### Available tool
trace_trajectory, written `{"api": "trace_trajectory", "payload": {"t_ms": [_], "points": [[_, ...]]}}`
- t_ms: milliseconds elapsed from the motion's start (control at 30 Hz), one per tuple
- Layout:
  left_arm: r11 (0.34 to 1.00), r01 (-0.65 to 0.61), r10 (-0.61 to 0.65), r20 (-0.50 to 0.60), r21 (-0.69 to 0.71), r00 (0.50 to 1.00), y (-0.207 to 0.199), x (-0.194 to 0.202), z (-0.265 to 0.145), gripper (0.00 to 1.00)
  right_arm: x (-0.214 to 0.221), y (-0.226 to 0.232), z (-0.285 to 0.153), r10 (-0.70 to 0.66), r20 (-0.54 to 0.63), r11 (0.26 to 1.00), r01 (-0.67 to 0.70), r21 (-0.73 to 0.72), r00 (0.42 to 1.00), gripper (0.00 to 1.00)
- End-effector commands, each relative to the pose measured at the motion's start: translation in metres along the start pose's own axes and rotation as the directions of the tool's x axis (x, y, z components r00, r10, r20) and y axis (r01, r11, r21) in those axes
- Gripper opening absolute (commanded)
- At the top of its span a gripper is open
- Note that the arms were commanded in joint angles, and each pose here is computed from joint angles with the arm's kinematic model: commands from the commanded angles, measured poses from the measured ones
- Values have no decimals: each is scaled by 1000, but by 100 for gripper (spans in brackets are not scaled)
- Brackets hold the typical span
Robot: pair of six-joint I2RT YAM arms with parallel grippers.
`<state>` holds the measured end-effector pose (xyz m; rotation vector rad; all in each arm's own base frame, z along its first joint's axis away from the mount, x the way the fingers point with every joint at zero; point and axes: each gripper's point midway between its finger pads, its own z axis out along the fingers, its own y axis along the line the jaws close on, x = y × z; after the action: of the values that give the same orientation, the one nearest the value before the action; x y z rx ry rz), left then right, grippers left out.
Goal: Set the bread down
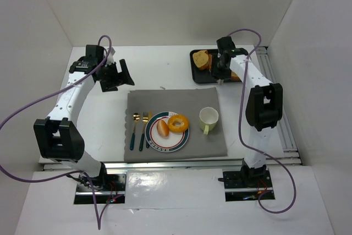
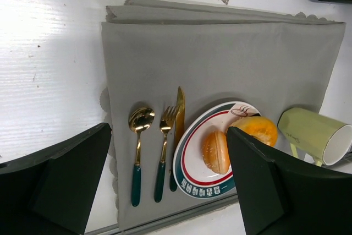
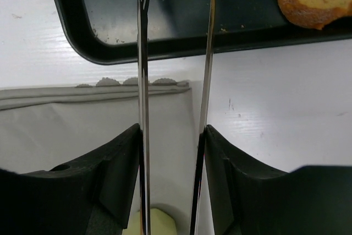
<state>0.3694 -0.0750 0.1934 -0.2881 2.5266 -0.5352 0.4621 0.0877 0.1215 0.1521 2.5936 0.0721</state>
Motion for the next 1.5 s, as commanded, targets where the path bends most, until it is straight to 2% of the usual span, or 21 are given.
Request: {"api": "trace_trajectory", "payload": {"t_ms": [0, 433, 533, 633, 767, 1067, 1300, 1467], "points": [[1000, -6, 6, 33, 2, 999, -4, -13, -5, 100, -34, 9, 4, -1, 94, 999, 4, -35, 996, 54], [1000, 0, 0, 45, -3, 999, -4, -17, -7, 100, -58, 5, 20, 16, 186, 1000, -14, -15, 982, 51], [1000, 3, -3, 36, -6, 999, -3, -16, -4, 100, -65, 7, 19, 20, 213, 1000, -15, -23, 977, 46], [1000, 3, -3, 36, -6, 999, -3, -16, -4, 100, -69, 8, 19, 22, 230, 999, -16, -28, 973, 36], [1000, 3, -3, 36, -6, 999, -3, -16, -4, 100, -72, 6, 2, 27, 263, 999, -20, -27, 964, 28], [1000, 3, -3, 33, 2, 999, -4, -15, -4, 100, -65, -17, -47, 57, 290, 998, -58, -5, 955, 19], [1000, 2, -3, 31, 11, 1000, -5, -11, -7, 100, -40, -26, -85, 58, 291, 998, -58, -6, 955, 19], [1000, -10, 9, 40, 14, 999, -6, -10, -11, 100, -21, -17, -114, 34, 265, 997, -13, -80, 964, 18]]}}
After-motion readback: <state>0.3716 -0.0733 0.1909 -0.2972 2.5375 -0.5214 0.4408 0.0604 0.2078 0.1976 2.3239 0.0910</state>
